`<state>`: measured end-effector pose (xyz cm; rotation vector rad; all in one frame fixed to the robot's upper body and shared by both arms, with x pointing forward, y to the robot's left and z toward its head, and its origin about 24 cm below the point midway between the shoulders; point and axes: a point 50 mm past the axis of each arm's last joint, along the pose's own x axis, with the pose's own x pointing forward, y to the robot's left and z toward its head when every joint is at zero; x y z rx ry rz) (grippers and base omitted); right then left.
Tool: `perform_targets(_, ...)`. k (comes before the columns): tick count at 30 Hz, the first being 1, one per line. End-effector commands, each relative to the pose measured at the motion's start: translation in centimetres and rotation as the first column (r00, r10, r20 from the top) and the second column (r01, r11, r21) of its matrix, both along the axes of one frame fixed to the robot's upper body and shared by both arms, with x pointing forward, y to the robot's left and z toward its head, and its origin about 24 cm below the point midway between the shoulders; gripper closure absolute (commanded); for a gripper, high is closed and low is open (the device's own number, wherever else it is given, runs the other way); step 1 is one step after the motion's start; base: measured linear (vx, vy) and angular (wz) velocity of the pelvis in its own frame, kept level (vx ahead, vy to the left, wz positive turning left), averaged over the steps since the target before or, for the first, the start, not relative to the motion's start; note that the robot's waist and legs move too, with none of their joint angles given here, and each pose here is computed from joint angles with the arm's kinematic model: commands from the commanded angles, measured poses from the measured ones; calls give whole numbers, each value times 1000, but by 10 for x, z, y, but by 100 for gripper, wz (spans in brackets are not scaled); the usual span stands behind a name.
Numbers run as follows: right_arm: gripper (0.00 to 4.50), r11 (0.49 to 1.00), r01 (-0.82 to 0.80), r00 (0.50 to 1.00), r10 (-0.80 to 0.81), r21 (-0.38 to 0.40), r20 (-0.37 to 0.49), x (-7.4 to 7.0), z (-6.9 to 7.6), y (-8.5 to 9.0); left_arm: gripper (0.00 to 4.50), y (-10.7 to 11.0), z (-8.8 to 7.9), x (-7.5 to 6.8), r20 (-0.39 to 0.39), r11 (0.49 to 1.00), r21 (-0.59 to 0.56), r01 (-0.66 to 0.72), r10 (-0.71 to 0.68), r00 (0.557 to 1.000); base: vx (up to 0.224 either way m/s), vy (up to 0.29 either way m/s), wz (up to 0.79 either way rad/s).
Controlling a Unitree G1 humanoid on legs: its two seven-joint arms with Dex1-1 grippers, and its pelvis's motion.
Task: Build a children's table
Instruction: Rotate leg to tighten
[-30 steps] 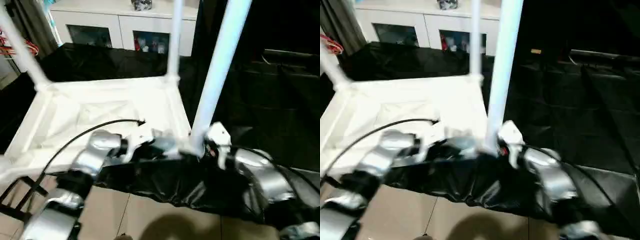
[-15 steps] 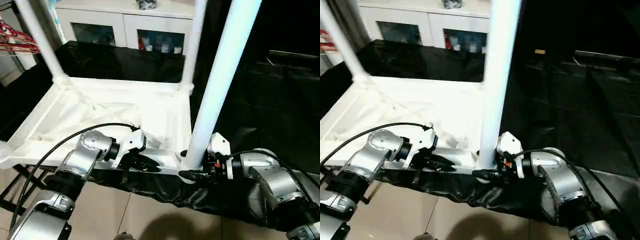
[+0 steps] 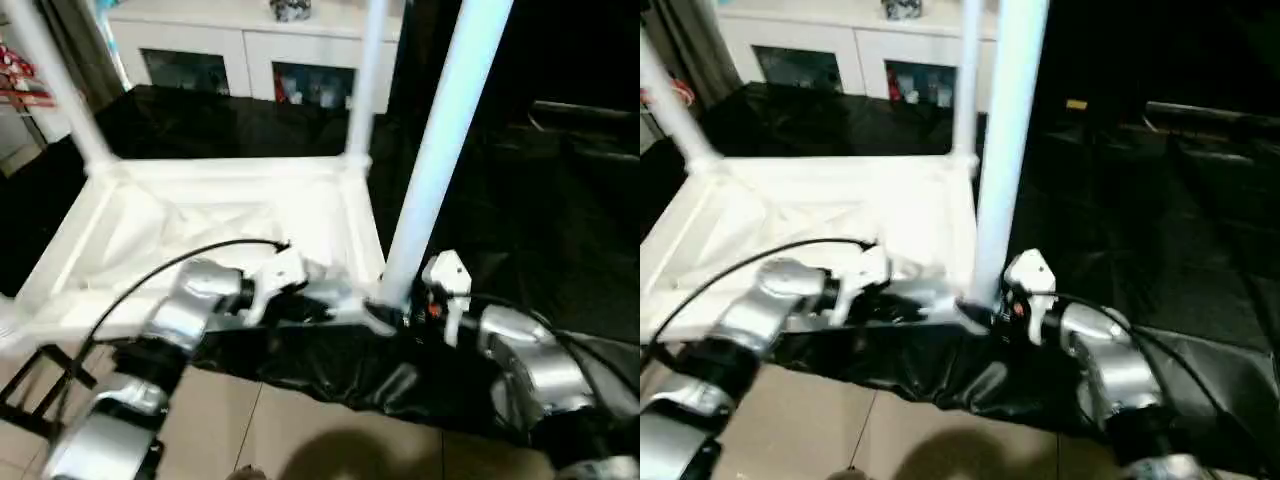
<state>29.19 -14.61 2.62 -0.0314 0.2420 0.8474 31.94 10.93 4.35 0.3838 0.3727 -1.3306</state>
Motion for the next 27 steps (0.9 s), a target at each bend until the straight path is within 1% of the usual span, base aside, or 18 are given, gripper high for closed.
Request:
perform_targets(1, 181, 999, -24, 1000, 24, 41, -10, -2, -5, 31, 450, -16, 6, 10, 49, 991, -58, -119, 122, 991, 0, 0, 0)
perform_targets(2, 181, 997, 70, 997, -68, 39, -35, 3, -10, 37, 450, -26, 6, 10, 53, 988, -69, -139, 143, 988, 0, 0, 0)
perform_targets(5, 181, 989, 145, 988, -142, 35, -56, 7, -14, 42, 450, -32, 7, 11, 66, 985, -68, -156, 160, 985, 0, 0, 0)
perform_targets(8, 181, 945, 326, 941, -325, -3, -96, 19, -21, 52, 450, -45, 7, 11, 98, 980, -62, -191, 196, 976, 0, 0, 0)
perform_targets(10, 181, 936, 351, 933, -349, 8, -84, 24, -19, 64, 450, -54, 6, 7, 74, 980, -90, -180, 187, 980, 0, 0, 0)
perform_targets(12, 181, 939, 344, 937, -341, 22, -77, 25, -17, 67, 450, -55, 6, 7, 74, 980, -91, -176, 183, 980, 0, 0, 0)
perform_targets(13, 126, 939, 344, 937, -341, 26, -75, 25, -17, 68, 450, -55, 5, 7, 81, 980, -89, -181, 188, 979, 0, 0, 0)
perform_targets(14, 126, 949, 310, 949, -306, 51, -73, 24, -15, 68, 450, -52, 5, 7, 84, 981, -88, -171, 178, 980, 0, 0, 0)
perform_targets(15, 112, 958, 278, 959, -274, 74, -68, 22, -12, 67, 450, -49, 5, 6, 89, 983, -86, -162, 170, 981, 0, 0, 0)
perform_targets(17, 106, 965, 249, 968, -245, 85, -55, 22, -10, 65, 450, -45, 4, 6, 86, 985, -83, -149, 156, 984, 0, 0, 0)
perform_targets(18, 90, 981, 178, 984, -177, 78, -24, 20, -6, 62, 450, -37, 3, 5, 88, 990, -67, -126, 132, 987, 0, 0, 0)
perform_targets(19, 90, 987, 146, 989, -146, 68, -12, 19, -5, 60, 450, -33, 3, 5, 88, 992, -58, -116, 120, 989, 0, 0, 0)
perform_targets(21, 69, 993, 101, 995, -101, 62, 1, 17, -3, 57, 450, -28, 2, 4, 88, 994, -45, -97, 101, 991, 0, 0, 0)
perform_targets(22, 69, 998, 19, 1000, -20, 57, 20, 13, 0, 52, 450, -20, 2, 3, 83, 997, -25, -71, 73, 994, 0, 0, 0)
perform_targets(23, 69, 998, 12, 1000, -14, 56, 22, 13, 0, 52, 450, -20, 2, 3, 83, 997, -24, -68, 70, 994, 0, 0, 0)
perform_targets(24, 69, 996, -81, 996, 79, 41, 43, 9, 4, 45, 450, -11, 2, 1, 75, 999, -11, -30, 31, 997, 0, 0, 0)
perform_targets(26, 69, 984, -176, 984, 175, 38, 47, 4, 7, 38, 450, -4, 3, 0, 65, 1000, -1, -2, 2, 998, 0, 0, 0)
perform_targets(27, 69, 983, -182, 982, 180, 38, 47, 4, 8, 38, 450, -4, 3, 0, 64, 1000, -2, 1, -1, 998, 0, 0, 0)
